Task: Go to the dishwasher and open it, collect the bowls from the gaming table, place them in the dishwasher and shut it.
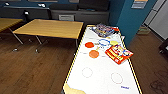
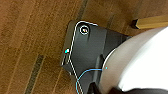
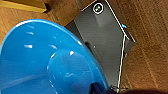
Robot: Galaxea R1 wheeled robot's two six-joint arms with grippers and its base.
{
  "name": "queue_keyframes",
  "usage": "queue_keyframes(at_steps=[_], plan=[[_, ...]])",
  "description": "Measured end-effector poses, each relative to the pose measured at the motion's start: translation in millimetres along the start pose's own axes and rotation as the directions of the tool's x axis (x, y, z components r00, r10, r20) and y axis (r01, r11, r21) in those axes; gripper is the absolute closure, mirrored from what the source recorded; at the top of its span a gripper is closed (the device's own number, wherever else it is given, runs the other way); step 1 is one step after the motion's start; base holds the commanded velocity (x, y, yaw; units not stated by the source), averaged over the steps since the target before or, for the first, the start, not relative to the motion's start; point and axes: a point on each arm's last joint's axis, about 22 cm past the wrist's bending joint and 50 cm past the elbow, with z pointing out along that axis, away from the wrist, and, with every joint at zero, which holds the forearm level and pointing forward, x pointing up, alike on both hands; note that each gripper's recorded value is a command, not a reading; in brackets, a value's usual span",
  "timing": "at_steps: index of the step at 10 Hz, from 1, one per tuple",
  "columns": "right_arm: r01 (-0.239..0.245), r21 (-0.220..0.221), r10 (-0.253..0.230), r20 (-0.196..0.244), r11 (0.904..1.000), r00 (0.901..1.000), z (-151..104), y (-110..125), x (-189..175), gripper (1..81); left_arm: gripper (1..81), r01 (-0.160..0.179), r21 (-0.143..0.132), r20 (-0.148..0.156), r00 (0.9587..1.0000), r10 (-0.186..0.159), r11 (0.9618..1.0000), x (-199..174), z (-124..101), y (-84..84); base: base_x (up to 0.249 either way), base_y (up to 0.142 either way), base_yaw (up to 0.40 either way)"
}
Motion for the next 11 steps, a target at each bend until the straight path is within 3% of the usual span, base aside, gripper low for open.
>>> queue_keyframes(at_steps=[2,5,6,8,11], plan=[[0.001,-0.003,-0.001,0.0,1.0,1.0,3,1,-1,81.1,81.1,0.01,-0.031,0.005,0.9999,-0.01,0.9995,-29,27,8.5,0.0,0.0,0.0],[0.003,-0.01,-0.003,0.0,0.9999,1.0,10,3,-3,81.1,81.1,0.052,-0.032,0.055,0.9972,-0.051,0.9981,-75,39,9.2,0.0,0.0,0.0],[0.004,-0.019,-0.004,0.002,0.9998,1.0,11,7,-3,81.1,81.1,0.064,-0.023,0.067,0.9958,-0.062,0.9977,-87,42,6.4,0.0,0.0,0.0],[0.002,-0.019,-0.002,0.017,0.9998,0.9999,13,6,-11,81.1,81.1,0.05,0.005,0.101,0.9936,-0.05,0.9987,-114,48,-2.0,0.0,0.0,0.0],[0.003,-0.013,-0.003,0.029,0.9999,0.9996,24,0,-19,81.1,81.1,0.052,0.066,0.091,0.9942,-0.058,0.9964,-133,67,-22.5,0.0,0.0,0.0]])
